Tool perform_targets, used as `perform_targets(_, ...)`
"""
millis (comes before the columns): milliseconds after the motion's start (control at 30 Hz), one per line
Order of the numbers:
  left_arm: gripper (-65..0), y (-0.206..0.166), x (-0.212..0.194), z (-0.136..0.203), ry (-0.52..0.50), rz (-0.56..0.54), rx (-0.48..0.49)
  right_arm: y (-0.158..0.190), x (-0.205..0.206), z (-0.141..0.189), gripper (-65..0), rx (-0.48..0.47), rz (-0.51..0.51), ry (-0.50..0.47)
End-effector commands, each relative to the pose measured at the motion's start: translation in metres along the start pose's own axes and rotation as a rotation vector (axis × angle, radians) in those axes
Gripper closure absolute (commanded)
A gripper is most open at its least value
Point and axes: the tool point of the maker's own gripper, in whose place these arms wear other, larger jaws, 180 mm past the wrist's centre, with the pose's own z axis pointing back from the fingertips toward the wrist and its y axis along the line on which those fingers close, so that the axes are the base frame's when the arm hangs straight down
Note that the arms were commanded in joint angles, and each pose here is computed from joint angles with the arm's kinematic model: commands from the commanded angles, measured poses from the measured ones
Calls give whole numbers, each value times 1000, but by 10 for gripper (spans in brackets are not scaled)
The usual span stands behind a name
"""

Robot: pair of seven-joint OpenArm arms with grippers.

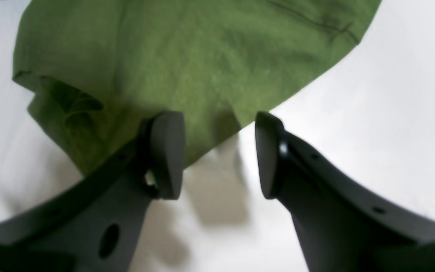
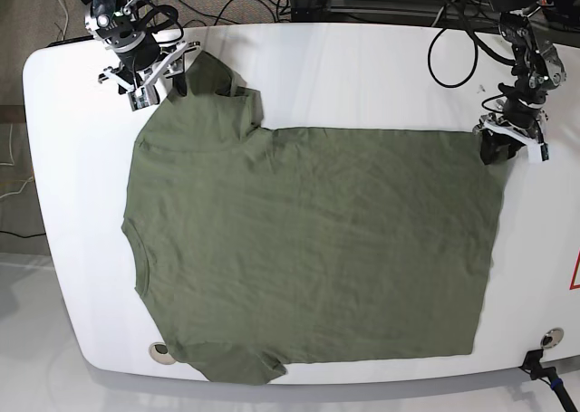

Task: Fold the T-shirt properly
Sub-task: 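Align both open grippers over the shirt edge near the shoulders, then close both grippers on the shirt's shoulder edge and pull it taut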

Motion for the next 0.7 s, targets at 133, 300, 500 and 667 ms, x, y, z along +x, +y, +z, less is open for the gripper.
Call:
perform_targets(133,-68,4,-29,3,151,-19,19,0,12,1,-285,17,-24,-42)
perform_targets(300,-18,5,-22,2,121,-23,19,2,12,1,-285,25,-28,-34)
perform_targets(500,0,5,-23,2,130,-29,20,-3,-3,-6,-284,56,-51,9)
perform_targets(667,0,6,-19,2,123,-35,21,-9,-12,-7,-286,56,-80,31)
